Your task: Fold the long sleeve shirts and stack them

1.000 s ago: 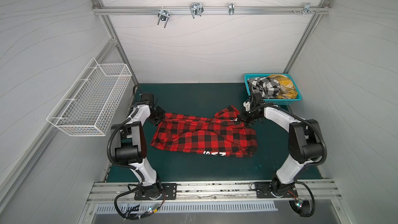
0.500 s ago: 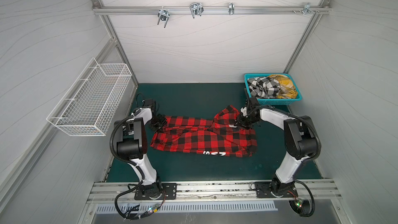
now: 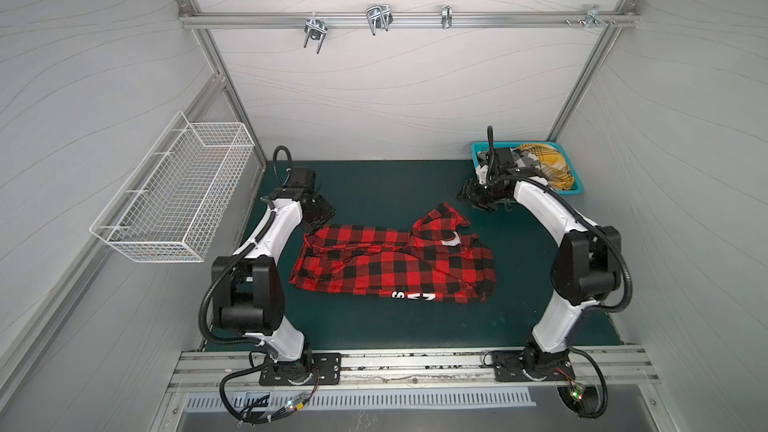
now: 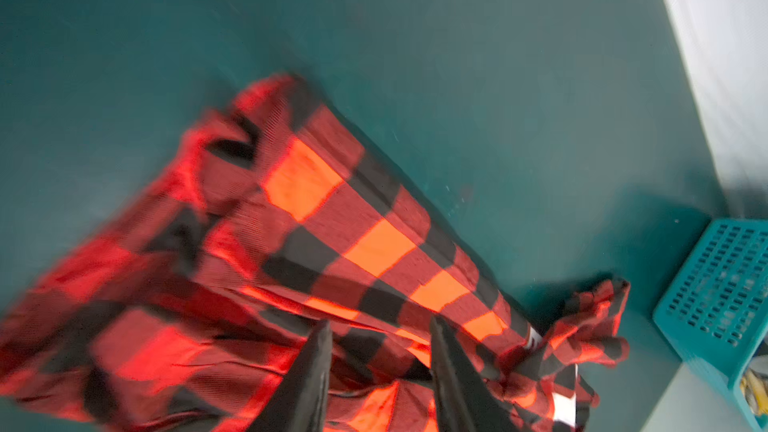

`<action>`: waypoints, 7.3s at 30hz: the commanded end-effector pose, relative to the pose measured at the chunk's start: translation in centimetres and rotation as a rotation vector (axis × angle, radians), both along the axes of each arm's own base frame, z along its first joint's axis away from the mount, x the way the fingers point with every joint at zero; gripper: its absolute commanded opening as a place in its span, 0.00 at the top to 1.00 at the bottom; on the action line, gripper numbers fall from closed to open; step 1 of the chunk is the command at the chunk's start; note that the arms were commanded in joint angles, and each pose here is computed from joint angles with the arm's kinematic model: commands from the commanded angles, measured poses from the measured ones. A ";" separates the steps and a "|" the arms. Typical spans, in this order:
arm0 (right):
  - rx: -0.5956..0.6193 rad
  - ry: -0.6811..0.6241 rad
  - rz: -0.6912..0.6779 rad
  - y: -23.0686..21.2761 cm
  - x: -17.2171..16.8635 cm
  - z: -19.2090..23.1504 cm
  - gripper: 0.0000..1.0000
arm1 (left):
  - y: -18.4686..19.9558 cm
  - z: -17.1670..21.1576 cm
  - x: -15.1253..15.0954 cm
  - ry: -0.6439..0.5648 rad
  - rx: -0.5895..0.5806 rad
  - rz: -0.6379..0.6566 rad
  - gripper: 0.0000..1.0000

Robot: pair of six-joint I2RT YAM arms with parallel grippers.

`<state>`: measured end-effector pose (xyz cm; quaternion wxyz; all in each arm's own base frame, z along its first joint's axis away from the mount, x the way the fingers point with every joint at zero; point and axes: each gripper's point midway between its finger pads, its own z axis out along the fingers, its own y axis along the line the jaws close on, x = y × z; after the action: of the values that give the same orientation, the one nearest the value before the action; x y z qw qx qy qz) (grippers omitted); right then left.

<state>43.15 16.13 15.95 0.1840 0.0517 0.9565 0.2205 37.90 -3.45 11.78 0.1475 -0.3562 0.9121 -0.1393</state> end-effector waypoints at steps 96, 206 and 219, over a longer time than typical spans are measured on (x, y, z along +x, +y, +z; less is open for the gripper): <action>-0.035 0.262 0.317 8.5 -7.7 -12.3 0.56 | -16.7 0.4 -1.2 -0.078 -0.126 -0.534 0.58; -0.101 0.218 0.037 0.2 -13.4 -8.4 0.34 | -20.3 22.3 -4.3 -0.557 -0.243 -0.359 1.00; -0.053 0.246 -0.012 -0.2 -11.5 -10.3 0.31 | -19.6 27.0 -7.4 -0.663 -0.298 -0.290 1.00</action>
<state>30.81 16.08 6.00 0.0689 0.0692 0.9783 0.1827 30.77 -23.65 35.23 0.3287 -0.1658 0.8523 -0.3715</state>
